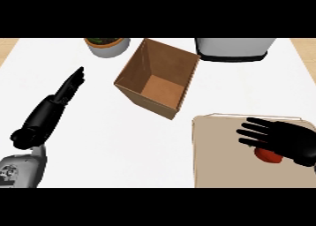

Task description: Pick the bell pepper from the tray and place it in the cardboard box

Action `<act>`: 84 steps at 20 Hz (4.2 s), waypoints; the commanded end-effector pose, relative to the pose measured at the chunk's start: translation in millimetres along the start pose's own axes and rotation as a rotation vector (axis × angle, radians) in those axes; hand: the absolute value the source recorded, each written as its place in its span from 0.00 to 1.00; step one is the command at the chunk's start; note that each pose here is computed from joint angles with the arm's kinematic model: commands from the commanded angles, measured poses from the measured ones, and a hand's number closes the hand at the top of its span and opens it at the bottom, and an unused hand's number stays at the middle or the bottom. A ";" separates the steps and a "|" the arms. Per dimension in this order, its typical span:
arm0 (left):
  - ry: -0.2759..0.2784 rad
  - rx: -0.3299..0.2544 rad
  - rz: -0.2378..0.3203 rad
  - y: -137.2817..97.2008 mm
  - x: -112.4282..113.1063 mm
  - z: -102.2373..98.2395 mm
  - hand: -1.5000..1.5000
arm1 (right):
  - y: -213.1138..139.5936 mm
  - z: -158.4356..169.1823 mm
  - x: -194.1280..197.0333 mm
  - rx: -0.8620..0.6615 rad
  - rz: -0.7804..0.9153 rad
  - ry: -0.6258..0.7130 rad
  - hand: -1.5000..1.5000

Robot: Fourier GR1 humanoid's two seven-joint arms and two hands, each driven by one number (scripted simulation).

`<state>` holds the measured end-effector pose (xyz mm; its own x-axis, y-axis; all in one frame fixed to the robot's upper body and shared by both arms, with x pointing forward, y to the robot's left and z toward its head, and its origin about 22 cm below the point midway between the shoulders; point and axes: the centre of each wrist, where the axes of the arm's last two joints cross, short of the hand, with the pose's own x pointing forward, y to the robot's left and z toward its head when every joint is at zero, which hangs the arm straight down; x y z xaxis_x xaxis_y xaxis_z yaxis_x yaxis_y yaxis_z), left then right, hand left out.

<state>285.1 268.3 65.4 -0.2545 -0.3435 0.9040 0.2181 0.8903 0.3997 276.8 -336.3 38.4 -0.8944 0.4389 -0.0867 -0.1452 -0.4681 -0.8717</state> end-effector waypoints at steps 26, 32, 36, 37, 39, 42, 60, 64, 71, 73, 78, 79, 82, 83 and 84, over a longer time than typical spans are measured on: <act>-0.043 -0.059 0.002 -8.4 10.2 -19.5 0.50 | -129.7 -187.2 136.9 -0.529 -0.181 0.016 1.00; -0.023 -0.066 0.011 -15.7 1.4 -20.0 0.50 | -183.9 -186.2 164.3 -0.684 -0.215 0.181 1.00; -0.030 -0.078 0.009 -14.7 7.4 -25.0 0.50 | -202.9 -176.6 162.8 -0.842 -0.371 0.376 1.00; -0.034 -0.072 0.020 -18.4 5.6 -25.5 0.50 | -210.8 -173.9 162.1 -0.857 -0.410 0.416 1.00; -0.028 -0.071 0.018 -17.8 9.2 -22.9 0.50 | -224.5 -170.8 154.0 -0.908 -0.488 0.526 1.00; -0.023 -0.061 -0.005 -16.8 4.2 -27.9 0.50 | -251.4 -183.6 145.9 -0.951 -0.496 0.639 1.00; -0.006 -0.012 0.020 -5.1 -4.3 -21.4 0.50 | -310.2 -221.4 20.4 -0.485 -0.629 0.802 1.00; -0.009 -0.018 0.001 5.9 2.3 -20.8 0.50 | -304.6 -230.8 9.6 -0.355 -0.627 0.761 1.00; -0.017 -0.015 0.001 6.6 5.7 -11.0 0.50 | -265.4 -225.3 -21.8 -0.174 -0.691 0.632 0.00; -0.002 0.005 0.007 3.2 -2.3 -9.0 0.50 | -262.2 -215.6 -34.0 -0.242 -0.709 0.565 0.00; -0.009 -0.012 0.012 -9.3 -0.8 -4.0 0.50 | -282.1 -215.5 -20.6 -0.594 -0.840 0.435 0.00; 0.006 -0.008 0.015 0.6 -0.8 -5.0 0.50 | -270.9 -210.3 -24.9 -0.718 -0.928 0.417 0.00; -0.010 -0.010 0.004 2.6 -0.4 -8.5 0.50 | -271.6 -197.3 -36.6 -0.954 -1.254 0.372 0.00; -0.011 -0.007 -0.004 -3.9 2.8 -8.1 0.50 | -255.9 -195.2 -42.2 -1.005 -1.323 0.394 0.00; -0.014 -0.023 0.021 -4.2 -2.7 -3.1 0.50 | -272.9 -186.9 -46.4 -1.048 -1.387 0.376 0.00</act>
<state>290.1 266.4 64.2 -0.2622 -0.3346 0.9051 0.2305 0.8891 0.3955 432.1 -68.0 179.2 -0.2643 0.5073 0.8203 -0.2792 0.7738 -0.5685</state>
